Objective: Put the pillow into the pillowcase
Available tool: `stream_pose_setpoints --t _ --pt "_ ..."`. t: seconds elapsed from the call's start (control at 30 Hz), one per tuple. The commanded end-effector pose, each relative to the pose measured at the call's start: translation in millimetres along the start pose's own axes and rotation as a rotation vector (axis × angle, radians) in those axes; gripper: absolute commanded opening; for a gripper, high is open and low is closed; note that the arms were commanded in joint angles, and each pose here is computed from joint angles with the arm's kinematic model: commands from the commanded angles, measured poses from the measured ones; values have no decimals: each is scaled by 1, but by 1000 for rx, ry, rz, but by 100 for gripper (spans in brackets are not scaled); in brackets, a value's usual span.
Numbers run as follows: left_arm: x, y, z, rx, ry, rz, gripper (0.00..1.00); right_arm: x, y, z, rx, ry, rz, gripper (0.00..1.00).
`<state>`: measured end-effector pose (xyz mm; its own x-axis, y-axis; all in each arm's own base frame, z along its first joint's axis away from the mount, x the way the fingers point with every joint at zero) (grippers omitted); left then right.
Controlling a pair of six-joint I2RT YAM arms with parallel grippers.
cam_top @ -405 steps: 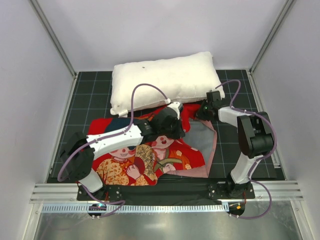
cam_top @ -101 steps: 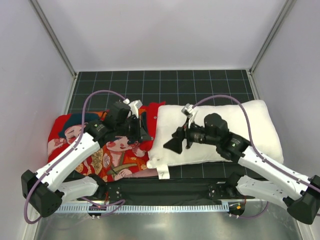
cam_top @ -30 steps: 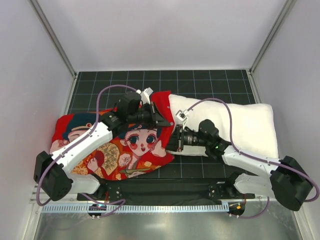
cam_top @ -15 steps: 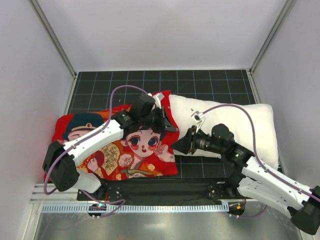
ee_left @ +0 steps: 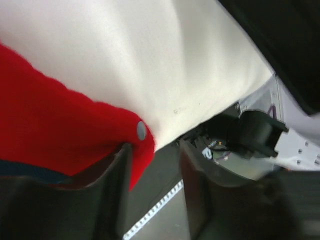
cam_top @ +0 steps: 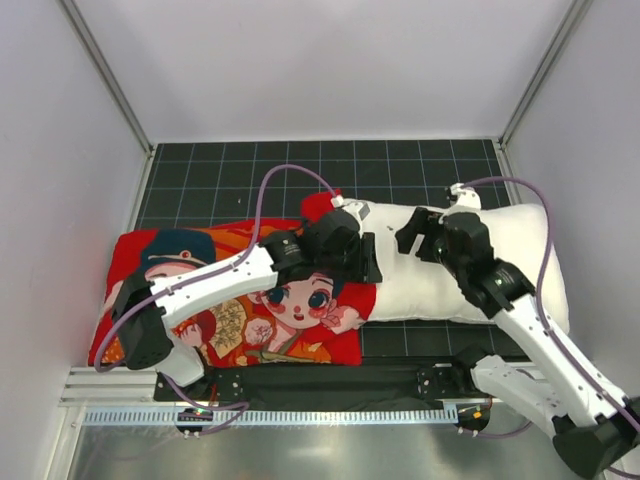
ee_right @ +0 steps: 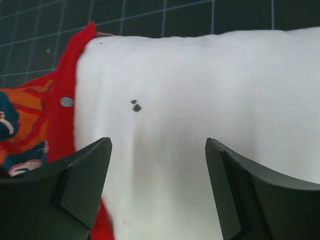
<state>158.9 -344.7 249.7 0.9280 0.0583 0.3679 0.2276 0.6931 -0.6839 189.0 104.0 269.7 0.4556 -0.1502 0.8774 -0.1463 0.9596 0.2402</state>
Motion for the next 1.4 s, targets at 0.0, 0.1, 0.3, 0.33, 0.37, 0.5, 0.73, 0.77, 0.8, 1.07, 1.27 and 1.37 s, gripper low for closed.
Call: stream_pose_setpoints --t 0.0,0.1,0.3,0.33,0.37,0.5,0.73,0.77,0.8,1.07,1.27,1.37 --pt "22 5 33 173 -190 -108 51 -4 -6 -21 -18 89 35 84" --pt "39 15 64 324 -345 -139 78 -23 -4 -46 -13 207 55 81" --pt "68 32 86 560 -378 -182 86 -64 -1 -62 106 306 29 65" --pt "70 34 84 575 -368 -186 86 -65 0 -62 114 303 25 65" --pt "74 35 81 572 -364 -188 86 -66 0 -62 119 297 25 64" --pt "90 49 53 569 -307 -154 86 -65 0 -56 129 286 26 63" --pt "105 45 14 519 -263 -154 84 -65 1 -53 145 290 30 63" --pt "107 43 12 515 -270 -153 85 -67 2 -53 160 297 29 62" --pt "110 42 7 507 -279 -154 85 -71 2 -54 169 309 27 60" --pt "127 46 -18 585 -289 -203 17 -93 19 -46 371 341 -17 14" --pt "138 32 4 587 -372 -220 0 -98 54 -25 532 347 49 9" --pt "139 21 12 547 -362 -240 0 -95 81 -10 669 327 86 9"
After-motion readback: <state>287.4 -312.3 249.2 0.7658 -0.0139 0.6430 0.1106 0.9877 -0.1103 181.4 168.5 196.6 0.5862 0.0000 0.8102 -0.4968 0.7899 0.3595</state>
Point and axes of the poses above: each gripper's point midway between its finger pads, its own z axis back along the fingers, its own y axis along the line the jaws close on, x = y × z, the point moved 8 cm from there along z, back along the fingers, and after that the axes turned 9 degrees about z, right-handed, at the moved point
